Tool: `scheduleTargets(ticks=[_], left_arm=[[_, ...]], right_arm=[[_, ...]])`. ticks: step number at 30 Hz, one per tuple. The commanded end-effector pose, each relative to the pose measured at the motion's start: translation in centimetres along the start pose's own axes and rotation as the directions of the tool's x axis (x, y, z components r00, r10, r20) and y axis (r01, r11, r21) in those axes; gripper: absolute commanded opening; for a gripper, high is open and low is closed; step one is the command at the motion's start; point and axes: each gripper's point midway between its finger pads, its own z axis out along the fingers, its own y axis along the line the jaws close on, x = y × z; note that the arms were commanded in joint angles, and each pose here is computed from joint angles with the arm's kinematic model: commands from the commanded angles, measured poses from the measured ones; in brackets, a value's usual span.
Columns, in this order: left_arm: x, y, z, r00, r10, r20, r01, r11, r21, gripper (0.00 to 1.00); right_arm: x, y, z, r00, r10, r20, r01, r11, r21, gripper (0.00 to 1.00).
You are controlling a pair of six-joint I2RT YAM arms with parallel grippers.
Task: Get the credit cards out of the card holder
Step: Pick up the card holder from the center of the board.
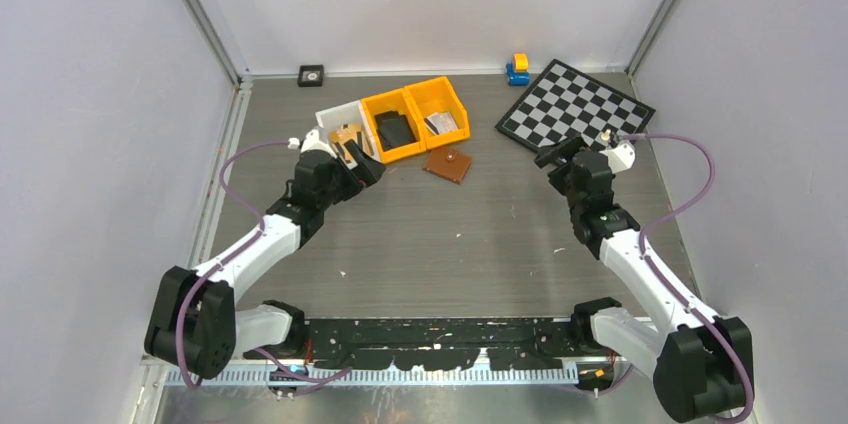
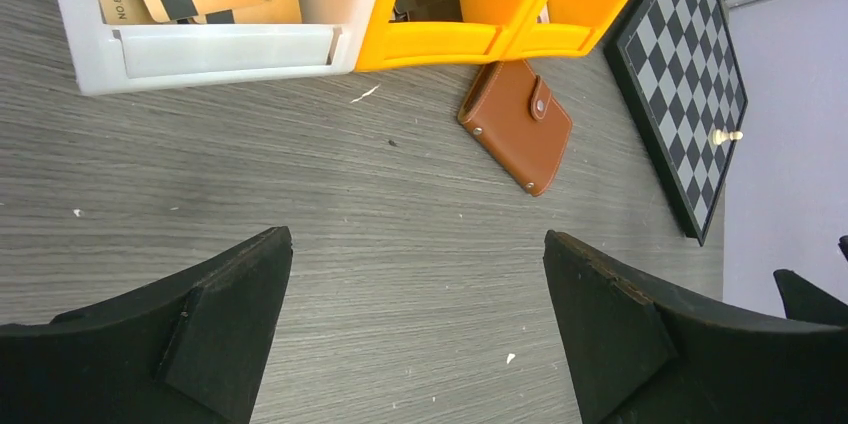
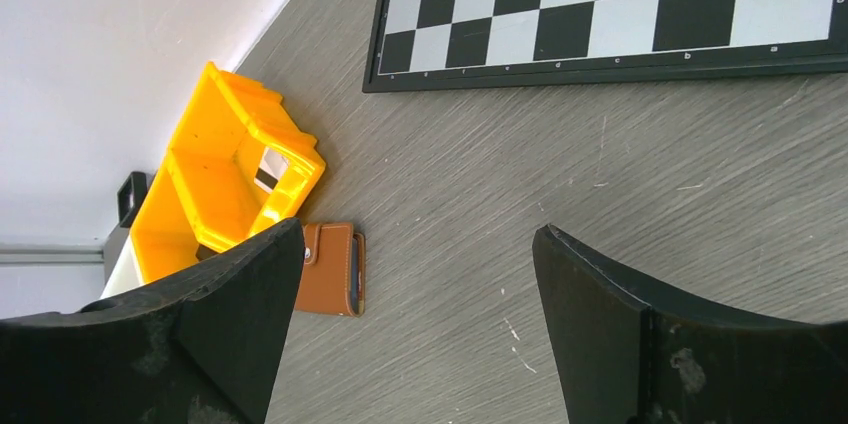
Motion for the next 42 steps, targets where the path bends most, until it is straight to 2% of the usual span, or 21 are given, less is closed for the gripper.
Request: scheduleTargets(ticks=[1,3,6,9,11,14,19,24,30,35,42], left_arm=[[-1.7,-0.7,0.0,0.998,-0.026,0.052,0.026,1.000,0.000,1.00],[-1.1,-0.9,0.1,0.998,-0.046,0.048,0.044,0.998,0.043,1.00],[-0.5,-2.1,0.3,0.999,-0.040,0.037,0.034,0.989,0.141,1.00],[-0.3,-2.5,0.3,1.000,-0.012,0.027,0.008,0.987,0.163,1.00],[-0.2,-2.4,0.4,1.000,-0.008,0.019,0.005,0.988,0.157,1.00],[0.0,-2.4,0.6,1.000,-0.007,0.011,0.005,0.987,0.162,1.00],[0.7,-2.6,1.2,1.000,-0.015,-0.022,0.019,0.984,0.180,0.98],[1.2,-2.6,1.7,0.999,-0.022,-0.050,0.031,0.982,0.185,0.95],[1.3,-2.7,1.7,0.998,-0.035,-0.055,0.044,0.981,0.187,0.94],[1.7,-2.6,2.1,0.996,-0.047,-0.072,0.060,0.981,0.187,0.92],[2.4,-2.0,3.1,0.994,-0.050,-0.102,0.066,0.985,0.159,0.90]], right_arm=[[-1.1,1.7,0.6,0.997,0.059,0.050,-0.056,0.996,-0.064,0.89],[-0.1,3.1,0.8,1.000,0.029,-0.001,-0.028,0.990,-0.138,0.89],[2.4,5.2,1.2,0.987,-0.088,-0.136,0.053,0.968,-0.246,0.89],[5.8,6.5,2.3,0.942,-0.154,-0.297,0.059,0.950,-0.308,0.85],[7.9,7.0,3.3,0.911,-0.171,-0.374,0.037,0.940,-0.340,0.81],[10.6,7.5,4.8,0.867,-0.203,-0.455,0.033,0.934,-0.355,0.79],[13.5,8.9,7.7,0.830,-0.287,-0.479,0.125,0.931,-0.342,0.78],[16.1,8.5,10.6,0.781,-0.323,-0.534,0.184,0.937,-0.298,0.72],[17.9,8.1,13.2,0.735,-0.377,-0.563,0.265,0.925,-0.273,0.72],[18.7,7.8,13.9,0.707,-0.433,-0.559,0.335,0.901,-0.274,0.72],[20.8,8.9,13.1,0.651,-0.501,-0.570,0.359,0.865,-0.350,0.69]])
